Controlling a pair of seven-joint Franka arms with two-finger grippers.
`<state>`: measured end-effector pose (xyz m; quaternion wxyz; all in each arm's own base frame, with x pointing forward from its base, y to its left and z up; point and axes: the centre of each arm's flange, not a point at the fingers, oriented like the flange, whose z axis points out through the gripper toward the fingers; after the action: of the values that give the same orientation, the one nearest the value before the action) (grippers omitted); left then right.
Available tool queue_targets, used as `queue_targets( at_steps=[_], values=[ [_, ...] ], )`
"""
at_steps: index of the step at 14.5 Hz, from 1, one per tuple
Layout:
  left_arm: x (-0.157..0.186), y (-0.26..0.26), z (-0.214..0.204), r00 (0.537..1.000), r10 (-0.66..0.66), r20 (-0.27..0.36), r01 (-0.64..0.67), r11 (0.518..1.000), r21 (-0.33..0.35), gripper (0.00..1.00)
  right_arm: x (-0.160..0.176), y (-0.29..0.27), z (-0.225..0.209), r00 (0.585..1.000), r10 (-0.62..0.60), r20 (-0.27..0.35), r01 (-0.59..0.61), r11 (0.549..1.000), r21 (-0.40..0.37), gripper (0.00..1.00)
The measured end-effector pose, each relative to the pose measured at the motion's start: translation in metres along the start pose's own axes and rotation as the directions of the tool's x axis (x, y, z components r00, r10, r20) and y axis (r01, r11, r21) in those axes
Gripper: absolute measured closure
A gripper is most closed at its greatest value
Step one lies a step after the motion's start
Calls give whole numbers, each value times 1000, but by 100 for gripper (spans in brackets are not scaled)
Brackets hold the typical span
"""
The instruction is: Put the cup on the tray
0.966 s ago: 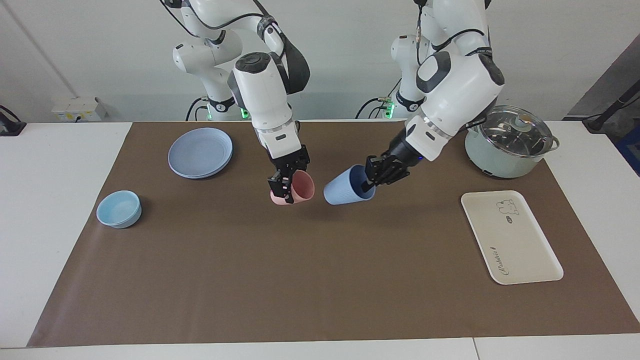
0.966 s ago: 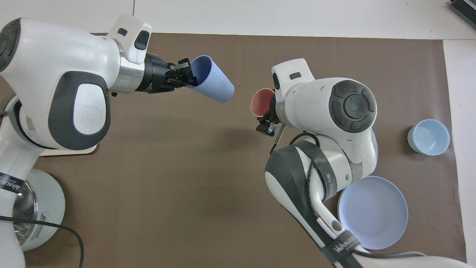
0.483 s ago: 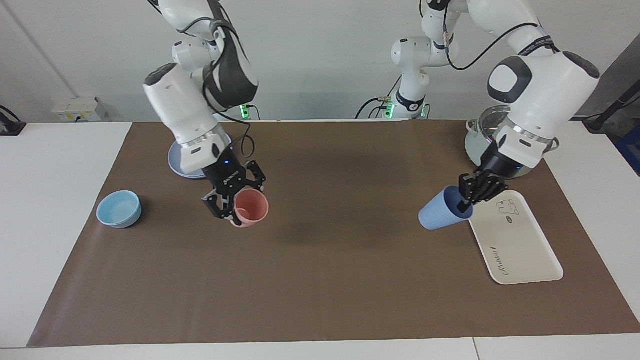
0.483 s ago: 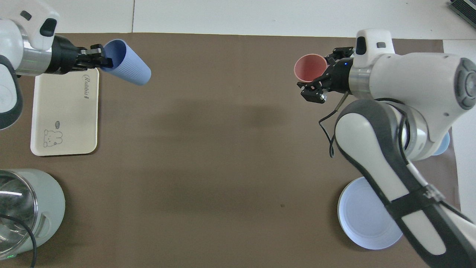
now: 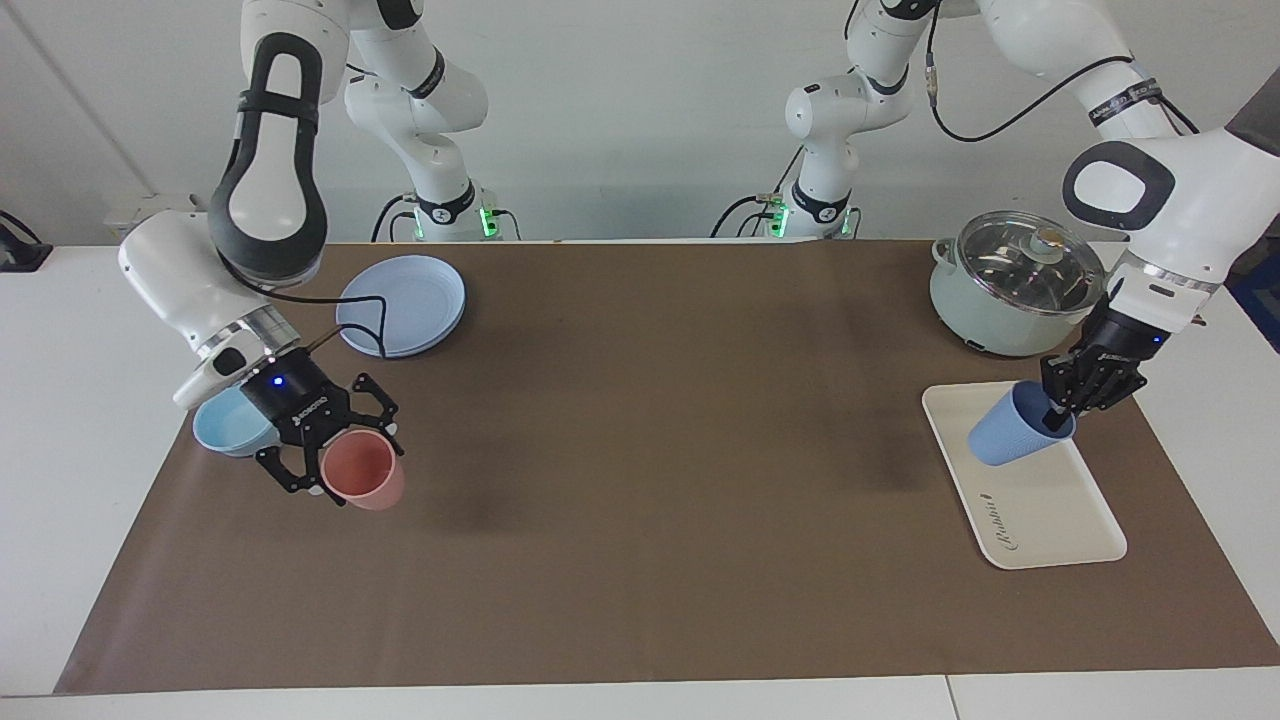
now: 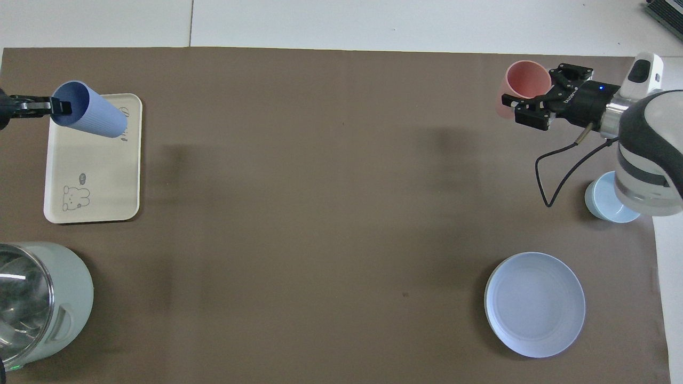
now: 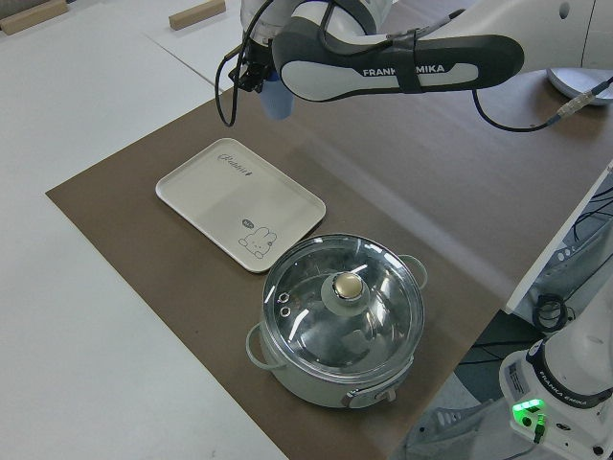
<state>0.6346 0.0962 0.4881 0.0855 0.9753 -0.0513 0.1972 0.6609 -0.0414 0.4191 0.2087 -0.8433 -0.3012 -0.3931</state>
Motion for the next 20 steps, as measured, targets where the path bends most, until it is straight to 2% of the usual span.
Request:
queue_targets(
  at_steps=[2,6,8,11,15,17,20],
  values=[
    [-26,-22,10,998,56,-19,-55,998,43,93,-28,19,-1,1000,0,-12,0,1000,22,16],
    [-52,-44,23,992,126,-11,-125,989,74,93,-109,58,10,995,-16,-100,22,998,52,16],
    [-68,-61,32,993,122,1,-121,989,88,93,-137,66,19,995,-21,-103,27,998,61,16],
    [-93,-86,46,997,75,28,-78,992,96,93,-153,67,27,993,-42,-110,49,997,62,16],
    [-101,-105,66,999,36,8,-36,991,128,93,-158,62,31,990,-84,-117,92,994,61,16],
    [-101,-106,70,1000,27,1,-27,991,134,93,-159,62,32,989,-87,-116,94,994,62,0],
    [-95,-103,67,1000,28,-12,-26,990,136,90,-149,62,26,987,-100,-124,107,993,49,0]
  ],
)
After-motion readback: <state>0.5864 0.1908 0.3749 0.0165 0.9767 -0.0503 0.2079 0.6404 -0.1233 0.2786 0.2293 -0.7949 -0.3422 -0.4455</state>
